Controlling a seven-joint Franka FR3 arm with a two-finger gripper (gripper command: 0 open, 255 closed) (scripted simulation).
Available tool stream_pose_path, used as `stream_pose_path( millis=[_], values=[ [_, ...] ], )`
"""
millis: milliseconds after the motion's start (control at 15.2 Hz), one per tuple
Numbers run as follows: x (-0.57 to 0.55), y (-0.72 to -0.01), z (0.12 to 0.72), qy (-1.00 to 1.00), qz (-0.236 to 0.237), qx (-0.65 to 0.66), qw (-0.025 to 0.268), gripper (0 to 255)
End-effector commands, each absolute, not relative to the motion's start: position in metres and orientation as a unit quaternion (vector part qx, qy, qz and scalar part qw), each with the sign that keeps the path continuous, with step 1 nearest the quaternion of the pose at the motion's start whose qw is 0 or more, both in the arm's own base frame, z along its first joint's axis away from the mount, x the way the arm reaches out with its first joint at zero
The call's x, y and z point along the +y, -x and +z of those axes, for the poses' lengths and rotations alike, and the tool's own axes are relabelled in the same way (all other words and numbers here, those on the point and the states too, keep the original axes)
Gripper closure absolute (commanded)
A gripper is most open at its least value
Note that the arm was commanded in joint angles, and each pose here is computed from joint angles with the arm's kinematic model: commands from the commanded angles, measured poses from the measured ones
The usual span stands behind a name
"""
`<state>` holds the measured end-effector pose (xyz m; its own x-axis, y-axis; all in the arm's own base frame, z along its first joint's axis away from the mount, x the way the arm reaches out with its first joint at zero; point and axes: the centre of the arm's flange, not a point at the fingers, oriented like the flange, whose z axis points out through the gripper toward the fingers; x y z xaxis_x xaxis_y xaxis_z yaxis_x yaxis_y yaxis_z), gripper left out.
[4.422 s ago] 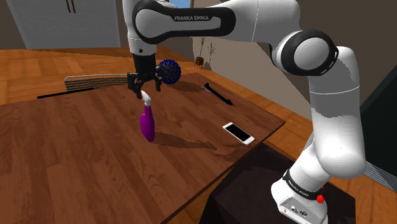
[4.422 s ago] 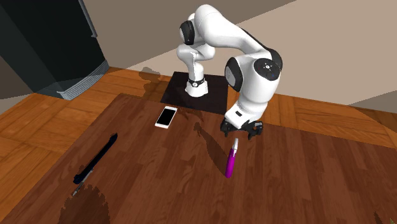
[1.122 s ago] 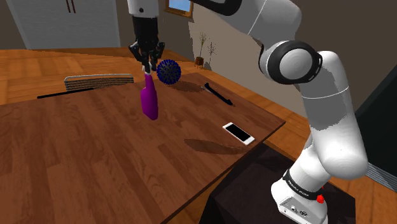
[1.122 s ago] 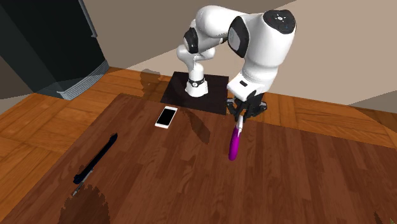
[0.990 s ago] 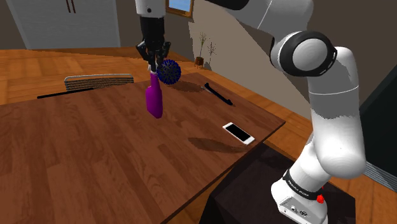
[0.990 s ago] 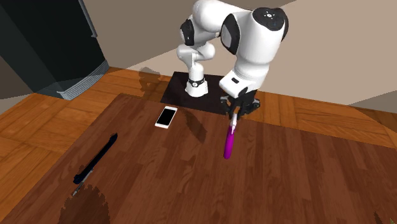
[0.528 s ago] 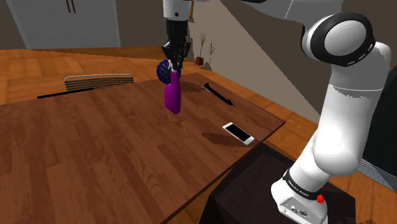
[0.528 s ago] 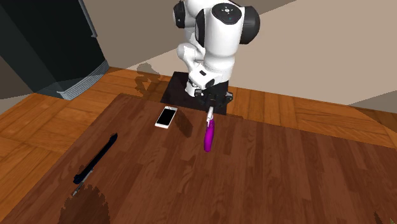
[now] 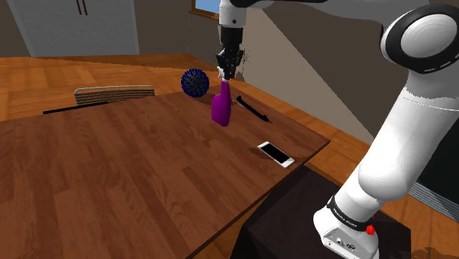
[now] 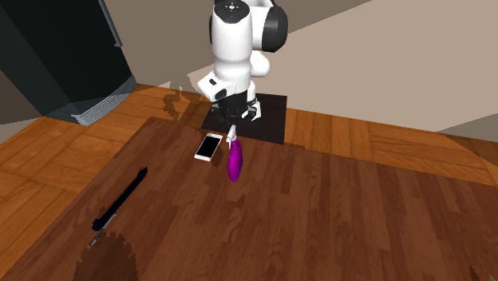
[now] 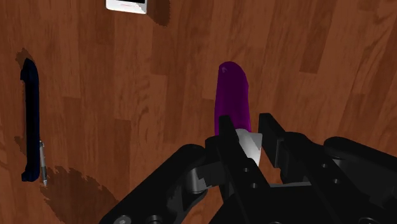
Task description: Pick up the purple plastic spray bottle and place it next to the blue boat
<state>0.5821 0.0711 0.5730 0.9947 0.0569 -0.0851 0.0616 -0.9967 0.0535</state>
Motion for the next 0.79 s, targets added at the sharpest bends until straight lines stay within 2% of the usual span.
stream_pose_path(
  millis=[0, 726],
  values=[
    [0.046, -0.575, 0.574, -0.998, -0.042, 0.03, 0.028, 255],
    [-0.095, -0.54, 0.574, -0.998, -0.042, 0.03, 0.028, 255]
  ],
)
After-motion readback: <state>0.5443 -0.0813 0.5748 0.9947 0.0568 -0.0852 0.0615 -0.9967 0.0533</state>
